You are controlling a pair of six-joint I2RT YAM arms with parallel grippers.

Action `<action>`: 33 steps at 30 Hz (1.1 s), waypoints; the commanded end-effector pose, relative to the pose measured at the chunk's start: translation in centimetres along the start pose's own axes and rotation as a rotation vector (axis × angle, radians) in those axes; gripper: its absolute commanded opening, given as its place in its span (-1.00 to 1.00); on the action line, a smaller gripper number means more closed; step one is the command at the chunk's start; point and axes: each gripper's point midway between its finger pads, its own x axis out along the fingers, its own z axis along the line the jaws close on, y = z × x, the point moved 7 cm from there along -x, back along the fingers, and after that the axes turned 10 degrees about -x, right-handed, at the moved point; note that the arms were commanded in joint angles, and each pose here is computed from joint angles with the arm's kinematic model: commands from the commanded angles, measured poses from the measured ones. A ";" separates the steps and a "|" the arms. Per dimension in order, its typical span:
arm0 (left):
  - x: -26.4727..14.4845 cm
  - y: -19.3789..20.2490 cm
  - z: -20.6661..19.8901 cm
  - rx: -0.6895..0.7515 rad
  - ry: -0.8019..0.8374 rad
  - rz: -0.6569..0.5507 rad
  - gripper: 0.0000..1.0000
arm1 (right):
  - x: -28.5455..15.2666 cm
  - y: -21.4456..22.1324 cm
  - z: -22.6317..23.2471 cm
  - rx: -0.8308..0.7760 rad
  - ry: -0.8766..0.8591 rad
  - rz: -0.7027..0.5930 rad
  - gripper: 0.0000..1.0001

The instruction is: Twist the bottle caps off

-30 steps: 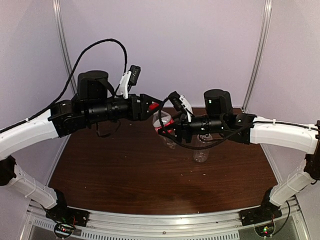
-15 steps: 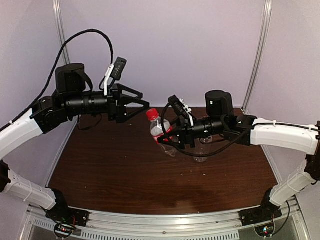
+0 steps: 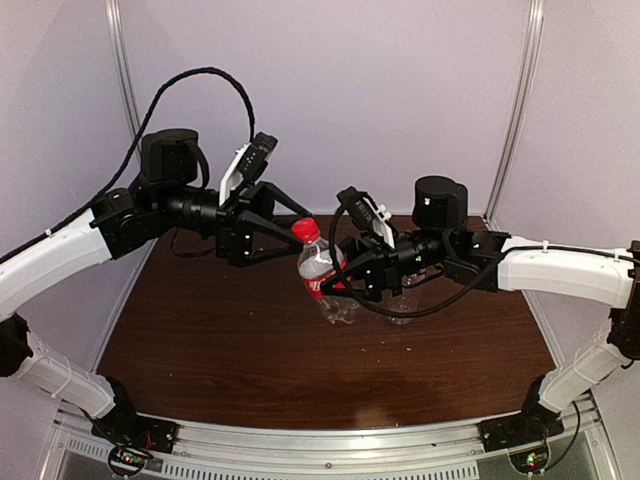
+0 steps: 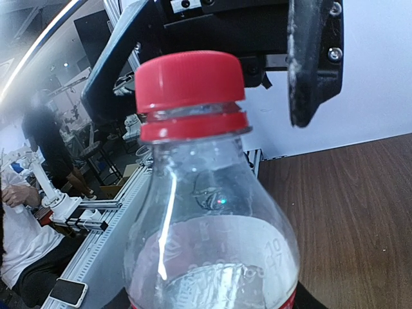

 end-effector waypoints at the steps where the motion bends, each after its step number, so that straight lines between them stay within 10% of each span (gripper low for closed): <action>1: 0.0 -1.8 -0.7 0.092 0.096 -0.044 0.44 | 0.0 -0.6 0.3 -0.012 -0.054 -0.026 -0.44; 24: 0.6 -0.9 1.0 0.022 0.081 -0.038 -0.39 | 0.0 -0.3 0.0 -0.002 -0.024 -0.018 -0.45; 33: -0.9 -2.0 3.5 -0.140 -0.312 -0.150 -0.64 | -1.2 0.1 -3.6 -0.030 0.397 0.076 -0.45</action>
